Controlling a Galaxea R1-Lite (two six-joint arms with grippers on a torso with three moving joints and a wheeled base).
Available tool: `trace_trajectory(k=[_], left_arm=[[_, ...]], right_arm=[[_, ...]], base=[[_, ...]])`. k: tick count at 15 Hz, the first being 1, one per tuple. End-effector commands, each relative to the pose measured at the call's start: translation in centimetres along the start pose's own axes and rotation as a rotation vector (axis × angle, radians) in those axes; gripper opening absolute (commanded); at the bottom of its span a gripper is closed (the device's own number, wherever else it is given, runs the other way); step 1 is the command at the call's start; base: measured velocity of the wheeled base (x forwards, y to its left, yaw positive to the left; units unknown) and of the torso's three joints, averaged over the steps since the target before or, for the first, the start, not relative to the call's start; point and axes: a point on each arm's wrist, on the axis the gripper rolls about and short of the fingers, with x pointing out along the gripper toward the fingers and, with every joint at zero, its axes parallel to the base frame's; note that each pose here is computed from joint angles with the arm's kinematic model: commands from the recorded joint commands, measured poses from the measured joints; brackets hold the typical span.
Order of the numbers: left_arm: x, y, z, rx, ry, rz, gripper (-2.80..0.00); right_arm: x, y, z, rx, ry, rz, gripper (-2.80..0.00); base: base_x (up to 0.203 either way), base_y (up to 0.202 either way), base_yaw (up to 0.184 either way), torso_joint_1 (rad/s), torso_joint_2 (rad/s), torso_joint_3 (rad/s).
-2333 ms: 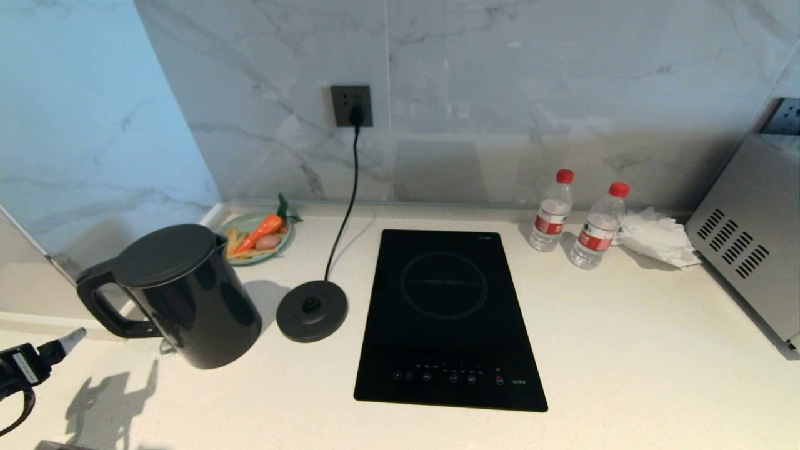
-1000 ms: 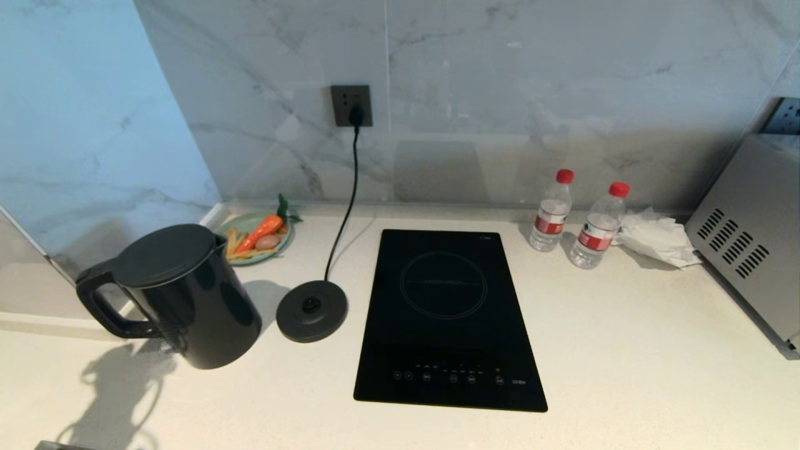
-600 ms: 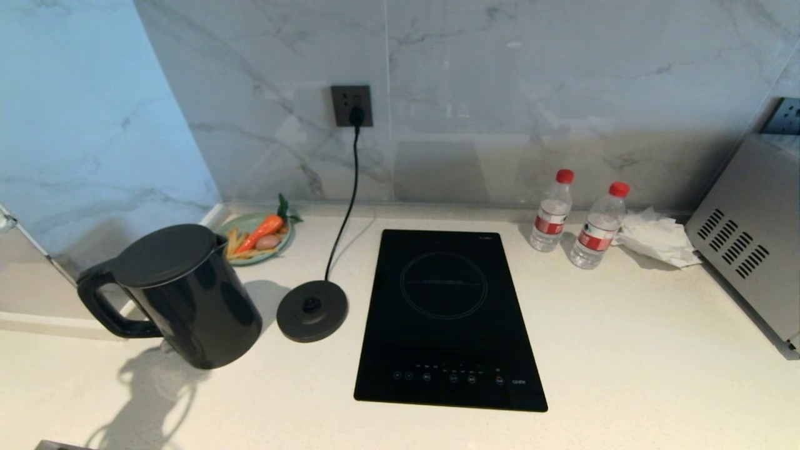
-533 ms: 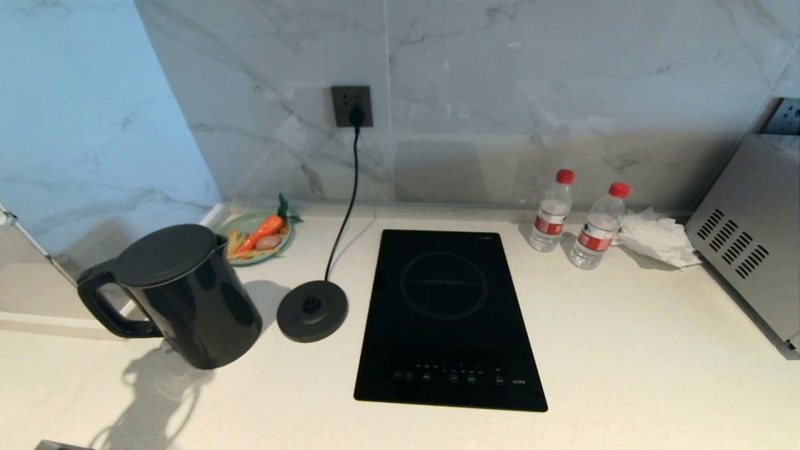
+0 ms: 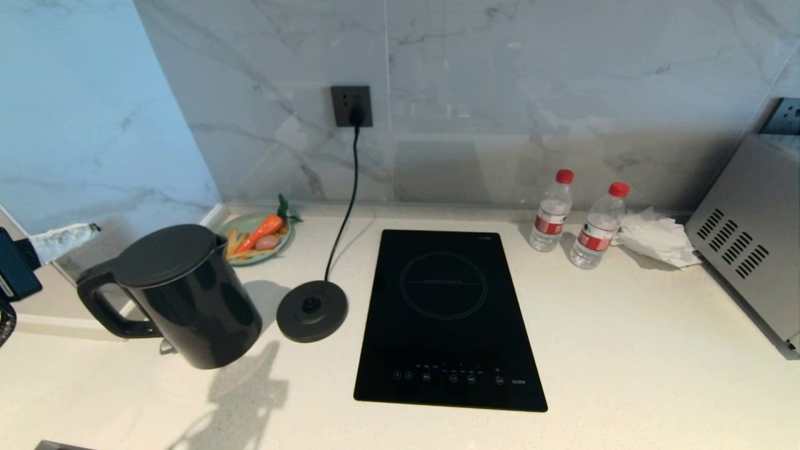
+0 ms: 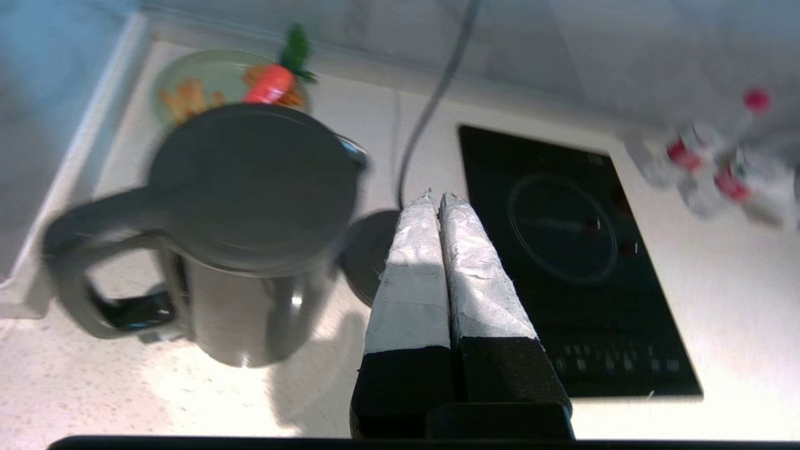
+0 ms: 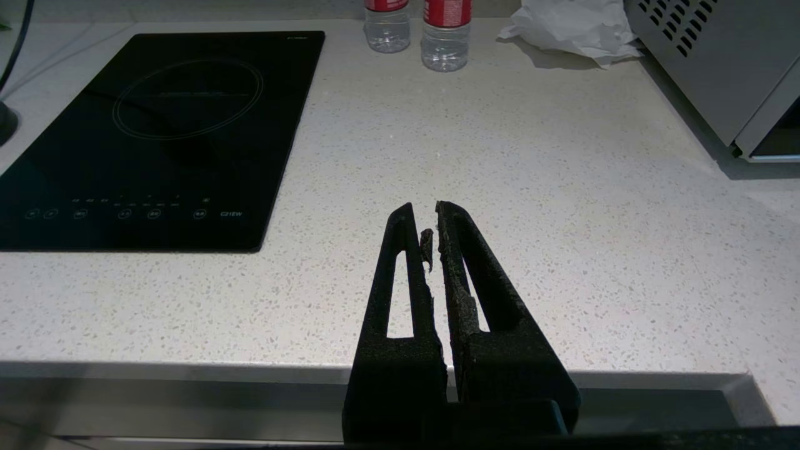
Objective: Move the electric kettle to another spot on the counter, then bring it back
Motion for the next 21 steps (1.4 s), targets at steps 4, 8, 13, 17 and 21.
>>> trace_trajectory(k=[4, 8, 13, 17, 21], left_arm=[[-8.4, -3.8, -2.7, 0.112, -0.088, 0.148, -2.8], [-12.6, -4.1, -4.1, 0.155, -0.124, 0.256, -2.8], [-15.0, -3.7, -8.8, 0.223, -0.097, 0.311, -2.8], [-15.9, -3.3, -12.8, 0.243, -0.058, 0.138, -2.8], [-14.9, -2.3, -16.2, 0.244, 0.009, 0.137, -2.8]], right_arm=[[0.0, 0.0, 0.0, -0.001, 0.0, 0.0, -2.8], [0.0, 0.0, 0.0, -0.001, -0.001, 0.001, -2.8], [0.0, 0.0, 0.0, -0.001, 0.0, 0.0, -2.8], [0.0, 0.0, 0.0, -0.001, -0.002, 0.001, -2.8], [0.0, 0.0, 0.0, -0.001, 0.0, 0.001, -2.8]], base=[[0.0, 0.0, 0.0, 0.0, 0.0, 0.0], [0.0, 0.0, 0.0, 0.0, 0.0, 0.0], [0.0, 0.0, 0.0, 0.0, 0.0, 0.0], [0.0, 0.0, 0.0, 0.0, 0.0, 0.0], [0.0, 0.0, 0.0, 0.0, 0.0, 0.0]])
